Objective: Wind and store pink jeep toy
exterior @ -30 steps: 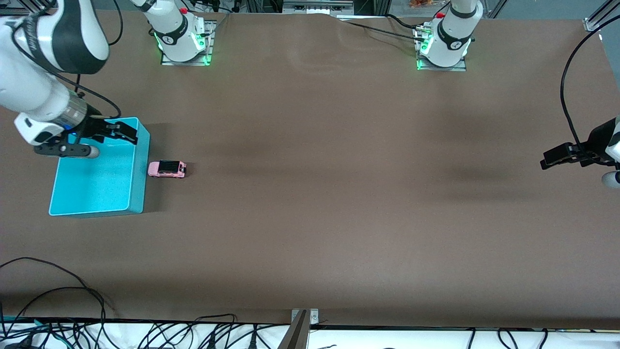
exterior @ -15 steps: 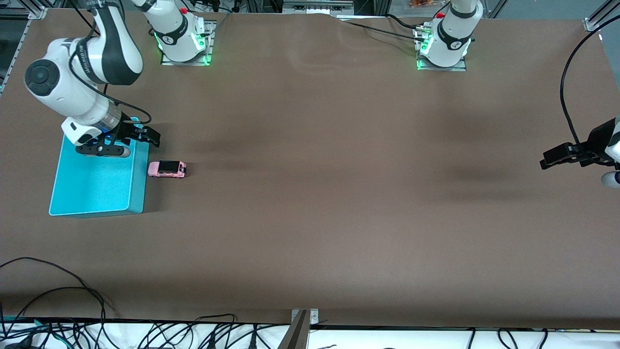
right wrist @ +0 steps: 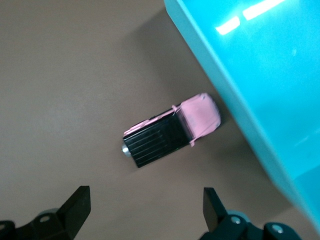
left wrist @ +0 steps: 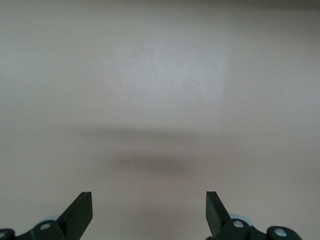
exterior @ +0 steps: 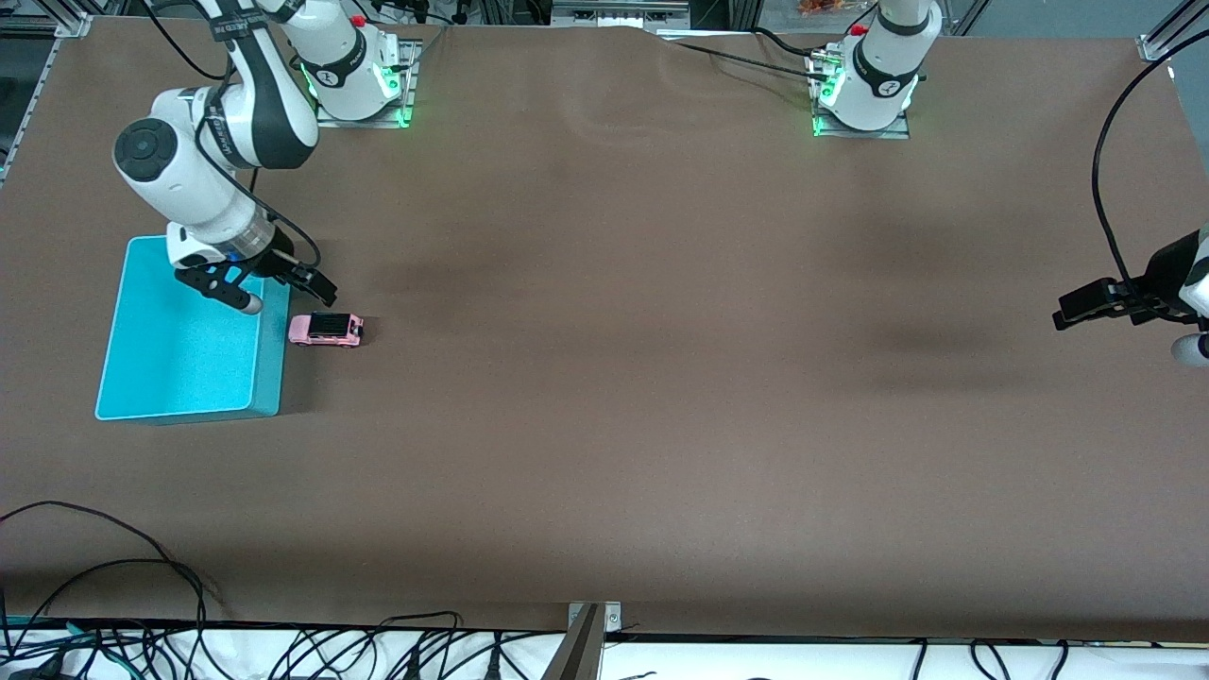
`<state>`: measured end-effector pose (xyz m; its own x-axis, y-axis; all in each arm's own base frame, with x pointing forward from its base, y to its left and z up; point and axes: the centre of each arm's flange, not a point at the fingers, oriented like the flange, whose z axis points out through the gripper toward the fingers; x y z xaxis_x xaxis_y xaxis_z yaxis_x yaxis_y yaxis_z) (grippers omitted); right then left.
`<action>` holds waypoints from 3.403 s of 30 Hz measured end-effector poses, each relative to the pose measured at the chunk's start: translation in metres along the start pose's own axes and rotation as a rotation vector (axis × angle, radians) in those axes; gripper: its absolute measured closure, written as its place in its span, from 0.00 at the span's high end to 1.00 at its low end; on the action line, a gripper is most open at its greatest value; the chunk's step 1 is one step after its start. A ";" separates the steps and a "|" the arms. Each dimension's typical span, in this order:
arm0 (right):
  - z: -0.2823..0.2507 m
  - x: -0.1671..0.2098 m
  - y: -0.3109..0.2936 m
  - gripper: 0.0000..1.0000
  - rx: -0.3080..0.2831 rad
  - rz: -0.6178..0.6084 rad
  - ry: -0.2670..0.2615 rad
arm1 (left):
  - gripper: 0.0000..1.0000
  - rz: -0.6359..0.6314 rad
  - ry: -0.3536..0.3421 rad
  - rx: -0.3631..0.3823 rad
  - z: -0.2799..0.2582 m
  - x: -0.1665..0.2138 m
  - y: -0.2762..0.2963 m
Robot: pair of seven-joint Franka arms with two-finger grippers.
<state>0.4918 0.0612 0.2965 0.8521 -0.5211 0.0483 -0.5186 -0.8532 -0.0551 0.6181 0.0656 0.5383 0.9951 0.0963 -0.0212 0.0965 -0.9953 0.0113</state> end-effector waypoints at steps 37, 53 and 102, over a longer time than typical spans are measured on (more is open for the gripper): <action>0.091 0.035 0.026 1.00 0.008 0.591 0.027 | 1.00 0.000 -0.001 0.000 0.000 0.000 0.000; 0.105 0.036 0.024 1.00 -0.003 0.702 0.011 | 1.00 -0.001 -0.001 0.000 0.000 0.000 0.000; 0.052 0.074 -0.020 0.53 0.050 0.685 0.050 | 1.00 -0.001 -0.001 0.000 0.000 0.000 0.000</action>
<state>0.5685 0.0405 0.2496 0.3286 -0.9439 0.0323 -0.9343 -0.3299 -0.1355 0.6180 0.0659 0.5380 0.9951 0.0968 -0.0219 0.0971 -0.9952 0.0114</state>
